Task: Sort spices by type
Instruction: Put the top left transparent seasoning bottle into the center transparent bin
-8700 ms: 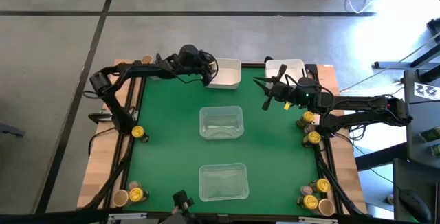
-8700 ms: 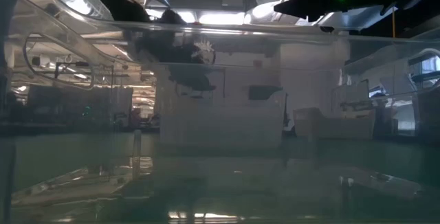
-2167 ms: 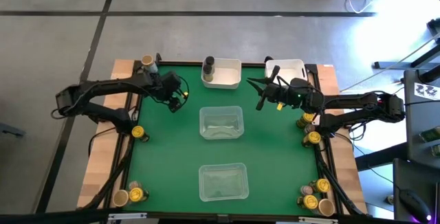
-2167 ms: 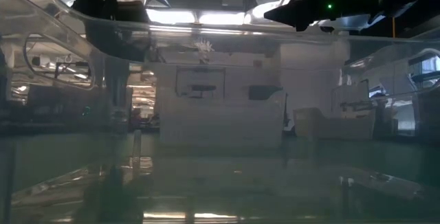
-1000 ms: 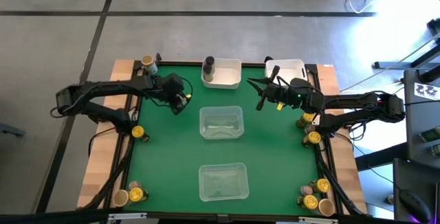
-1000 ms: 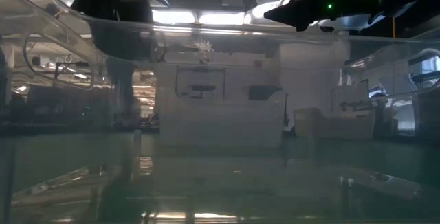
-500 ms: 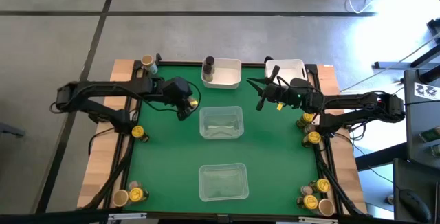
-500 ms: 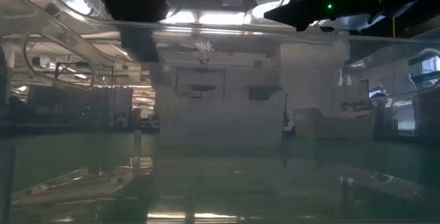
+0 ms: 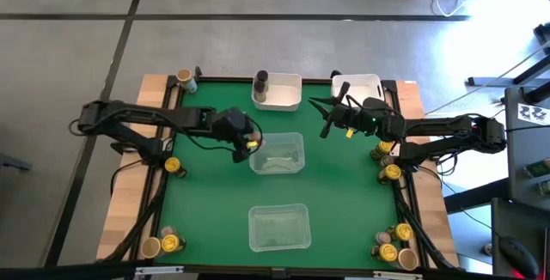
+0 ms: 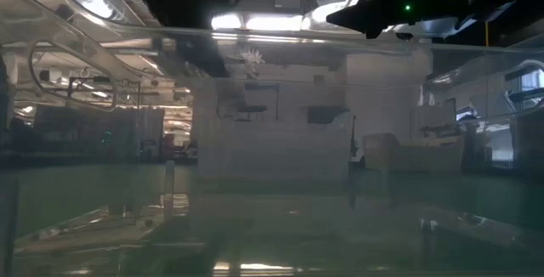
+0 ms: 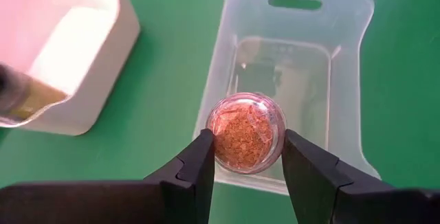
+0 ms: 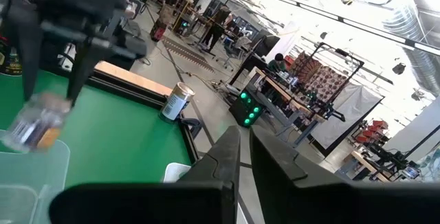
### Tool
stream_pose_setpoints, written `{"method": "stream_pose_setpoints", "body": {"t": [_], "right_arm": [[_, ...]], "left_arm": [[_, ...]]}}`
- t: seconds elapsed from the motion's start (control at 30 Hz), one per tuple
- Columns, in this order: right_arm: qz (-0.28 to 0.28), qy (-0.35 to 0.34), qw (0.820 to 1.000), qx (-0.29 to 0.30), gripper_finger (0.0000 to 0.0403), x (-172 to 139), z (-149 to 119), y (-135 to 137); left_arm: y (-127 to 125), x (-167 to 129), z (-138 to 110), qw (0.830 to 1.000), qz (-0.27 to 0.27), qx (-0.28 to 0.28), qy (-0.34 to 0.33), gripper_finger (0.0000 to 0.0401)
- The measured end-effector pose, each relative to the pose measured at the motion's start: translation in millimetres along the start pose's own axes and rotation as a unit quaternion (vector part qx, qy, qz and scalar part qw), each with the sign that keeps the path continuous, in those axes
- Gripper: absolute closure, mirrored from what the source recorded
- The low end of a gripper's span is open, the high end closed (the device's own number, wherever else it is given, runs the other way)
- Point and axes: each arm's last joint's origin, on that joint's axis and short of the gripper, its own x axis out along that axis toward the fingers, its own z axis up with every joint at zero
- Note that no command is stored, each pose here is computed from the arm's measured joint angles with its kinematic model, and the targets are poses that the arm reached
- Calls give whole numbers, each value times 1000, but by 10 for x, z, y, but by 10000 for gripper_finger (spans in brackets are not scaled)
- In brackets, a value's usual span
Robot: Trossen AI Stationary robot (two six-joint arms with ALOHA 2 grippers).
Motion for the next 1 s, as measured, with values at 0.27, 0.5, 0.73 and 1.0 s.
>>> {"method": "stream_pose_setpoints", "body": {"t": [0.27, 0.5, 0.73, 1.0], "right_arm": [[0, 0, 1000, 0, 366, 0, 0, 0], [0, 0, 1000, 0, 366, 0, 0, 0], [0, 0, 1000, 0, 366, 0, 0, 0], [2, 0, 1000, 0, 366, 0, -1, 2]], "left_arm": [[-92, 395, 13, 998, 2, 38, 54, 270], [-142, 717, -18, 992, 1, 80, 98, 270], [-162, 857, -70, 987, 1, 112, 119, 269], [-166, 859, -61, 987, 0, 111, 116, 253]]}}
